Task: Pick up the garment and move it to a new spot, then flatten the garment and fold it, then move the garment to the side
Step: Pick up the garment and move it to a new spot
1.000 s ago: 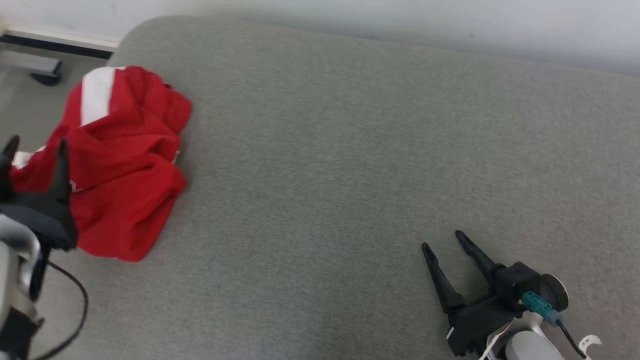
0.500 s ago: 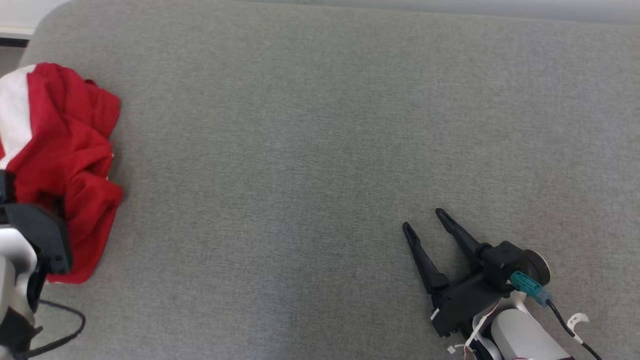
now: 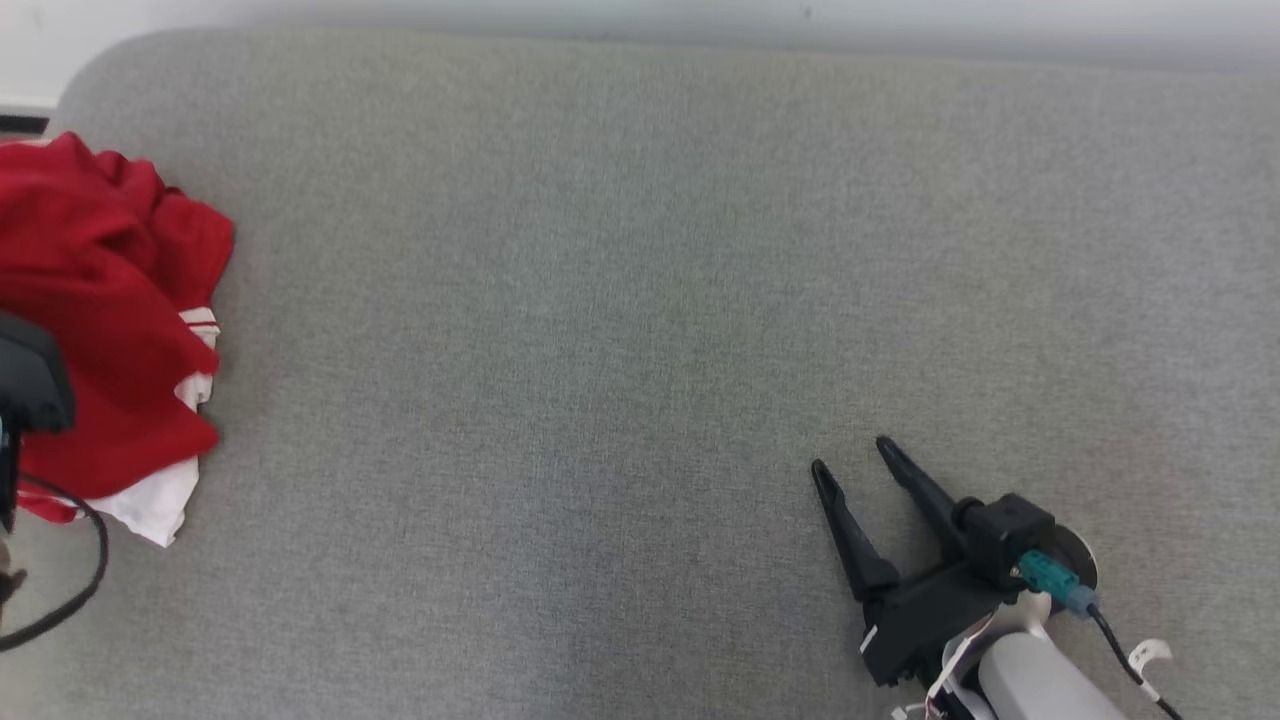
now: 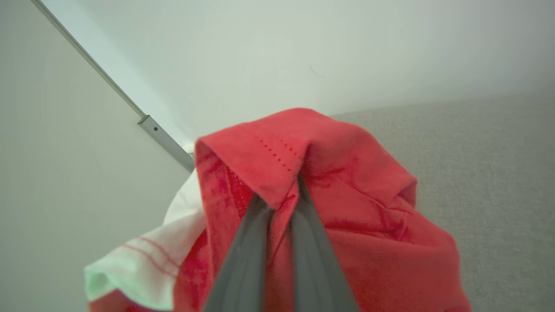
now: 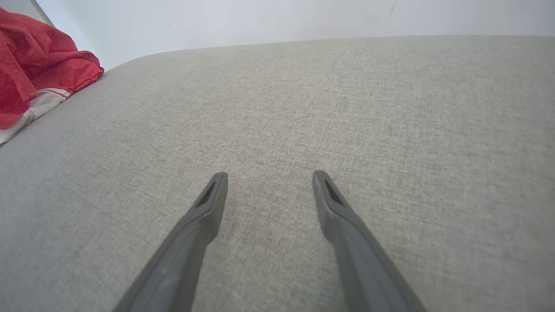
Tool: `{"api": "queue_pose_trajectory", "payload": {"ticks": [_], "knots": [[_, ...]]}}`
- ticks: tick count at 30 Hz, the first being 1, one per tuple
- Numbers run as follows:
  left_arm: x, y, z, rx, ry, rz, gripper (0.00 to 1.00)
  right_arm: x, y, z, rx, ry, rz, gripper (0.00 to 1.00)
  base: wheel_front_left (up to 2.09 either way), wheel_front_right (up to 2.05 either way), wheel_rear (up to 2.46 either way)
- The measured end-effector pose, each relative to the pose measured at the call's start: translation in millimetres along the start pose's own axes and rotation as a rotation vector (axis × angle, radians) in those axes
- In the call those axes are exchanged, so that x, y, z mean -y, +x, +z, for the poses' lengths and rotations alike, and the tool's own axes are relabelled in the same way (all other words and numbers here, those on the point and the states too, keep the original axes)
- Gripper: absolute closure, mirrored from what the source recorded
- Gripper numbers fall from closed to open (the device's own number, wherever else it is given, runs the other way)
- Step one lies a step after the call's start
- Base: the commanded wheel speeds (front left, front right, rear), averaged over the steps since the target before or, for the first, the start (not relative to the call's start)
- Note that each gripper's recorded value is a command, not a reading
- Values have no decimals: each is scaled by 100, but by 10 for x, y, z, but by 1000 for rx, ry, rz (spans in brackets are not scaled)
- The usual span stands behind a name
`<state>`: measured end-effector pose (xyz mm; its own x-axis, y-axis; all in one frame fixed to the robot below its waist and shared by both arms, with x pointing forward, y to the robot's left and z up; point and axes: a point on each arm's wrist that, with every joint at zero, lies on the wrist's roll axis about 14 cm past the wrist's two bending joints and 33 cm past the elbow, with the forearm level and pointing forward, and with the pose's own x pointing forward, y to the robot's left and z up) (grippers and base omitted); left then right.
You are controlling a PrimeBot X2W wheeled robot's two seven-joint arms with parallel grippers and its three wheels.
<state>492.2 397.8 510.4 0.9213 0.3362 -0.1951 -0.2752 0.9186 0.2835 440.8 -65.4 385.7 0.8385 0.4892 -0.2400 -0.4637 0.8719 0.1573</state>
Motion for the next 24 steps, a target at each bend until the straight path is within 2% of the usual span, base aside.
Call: {"api": "queue_pose_trajectory", "payload": {"ticks": [4, 10, 15, 16, 24], "knots": [[13, -32, 680, 206, 21, -27, 100, -99, -102, 39, 6, 21, -10, 0, 0, 0, 0], [387, -165, 1283, 379, 1, -151, 100, -133, -228, 180, 46, 37, -38, 0, 0, 0, 0], [1091, -288, 1642, 478, -63, -315, 100, -41, -387, 240, 71, 53, -93, 0, 0, 0, 0], [1091, -288, 1642, 478, -63, -315, 100, -41, -387, 240, 71, 53, -93, 0, 0, 0, 0], [2505, -763, 1843, 529, -218, -638, 100, 229, -703, 278, 101, 75, -211, 0, 0, 0, 0]]}}
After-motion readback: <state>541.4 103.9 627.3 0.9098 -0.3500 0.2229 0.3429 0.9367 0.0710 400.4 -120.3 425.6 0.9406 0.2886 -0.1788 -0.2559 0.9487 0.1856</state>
